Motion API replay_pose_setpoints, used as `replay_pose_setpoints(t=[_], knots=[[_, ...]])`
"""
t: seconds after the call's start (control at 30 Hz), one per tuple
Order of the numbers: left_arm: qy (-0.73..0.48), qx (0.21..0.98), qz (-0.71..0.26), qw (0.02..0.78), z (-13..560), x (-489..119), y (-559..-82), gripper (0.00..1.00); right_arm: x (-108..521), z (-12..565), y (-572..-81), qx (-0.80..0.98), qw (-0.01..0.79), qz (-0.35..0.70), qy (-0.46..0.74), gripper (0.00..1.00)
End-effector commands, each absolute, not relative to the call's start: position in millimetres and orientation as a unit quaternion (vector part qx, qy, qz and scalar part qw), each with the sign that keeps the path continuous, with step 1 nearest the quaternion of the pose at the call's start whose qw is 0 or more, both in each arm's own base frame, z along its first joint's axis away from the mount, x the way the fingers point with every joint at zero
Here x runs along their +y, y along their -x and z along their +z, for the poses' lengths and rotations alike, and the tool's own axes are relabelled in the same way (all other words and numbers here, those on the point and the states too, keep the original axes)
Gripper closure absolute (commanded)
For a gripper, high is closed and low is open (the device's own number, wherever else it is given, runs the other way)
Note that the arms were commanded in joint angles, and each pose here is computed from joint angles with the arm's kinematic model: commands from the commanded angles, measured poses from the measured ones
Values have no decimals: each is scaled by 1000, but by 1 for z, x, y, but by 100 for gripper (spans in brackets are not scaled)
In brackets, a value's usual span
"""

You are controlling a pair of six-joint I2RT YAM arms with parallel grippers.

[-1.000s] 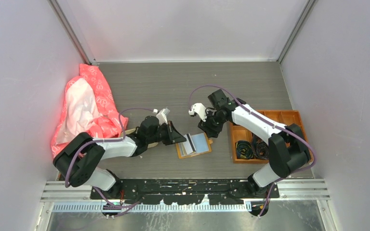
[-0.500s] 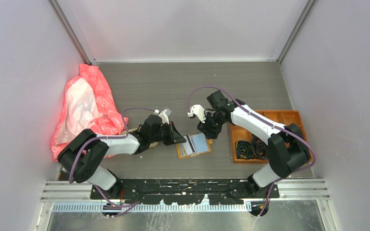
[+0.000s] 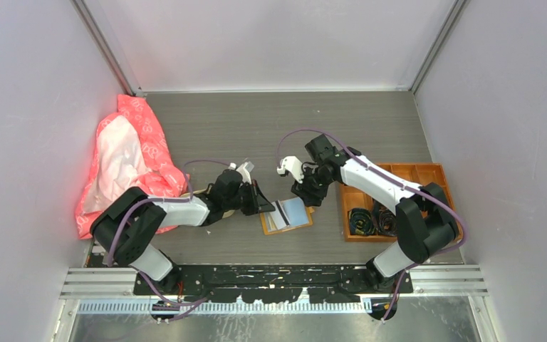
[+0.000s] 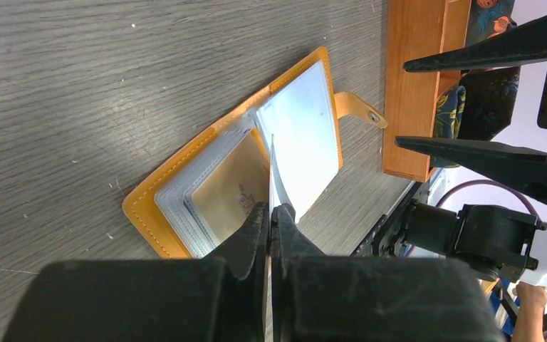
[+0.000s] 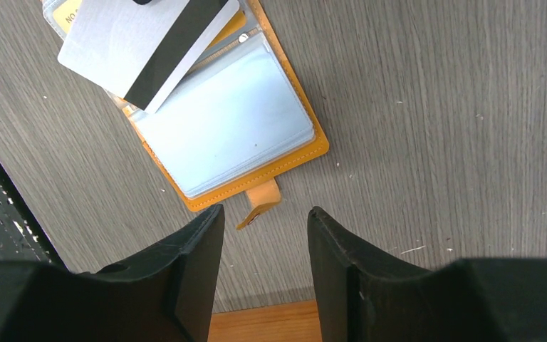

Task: Put the credit cards into the card holder
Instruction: Insert the credit card into the card holder.

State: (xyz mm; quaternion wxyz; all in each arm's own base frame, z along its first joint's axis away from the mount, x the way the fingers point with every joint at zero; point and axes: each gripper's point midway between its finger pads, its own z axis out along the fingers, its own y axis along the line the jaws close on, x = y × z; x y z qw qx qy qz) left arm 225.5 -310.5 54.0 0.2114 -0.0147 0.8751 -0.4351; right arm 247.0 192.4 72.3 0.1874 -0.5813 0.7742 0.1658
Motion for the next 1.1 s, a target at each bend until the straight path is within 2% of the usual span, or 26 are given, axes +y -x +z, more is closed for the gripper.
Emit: replay_pose_setpoints(t=[0.0, 0.63, 1.07], knots=[[18, 877, -425, 225, 57, -312, -234, 100, 198, 72, -246, 765, 189, 175, 591, 48], [25, 892, -415, 179, 42, -319, -231, 100, 199, 75, -243, 762, 188, 179, 594, 48], [11, 906, -364, 215, 55, -298, -240, 100, 200, 75, -242, 760, 188, 182, 595, 48]])
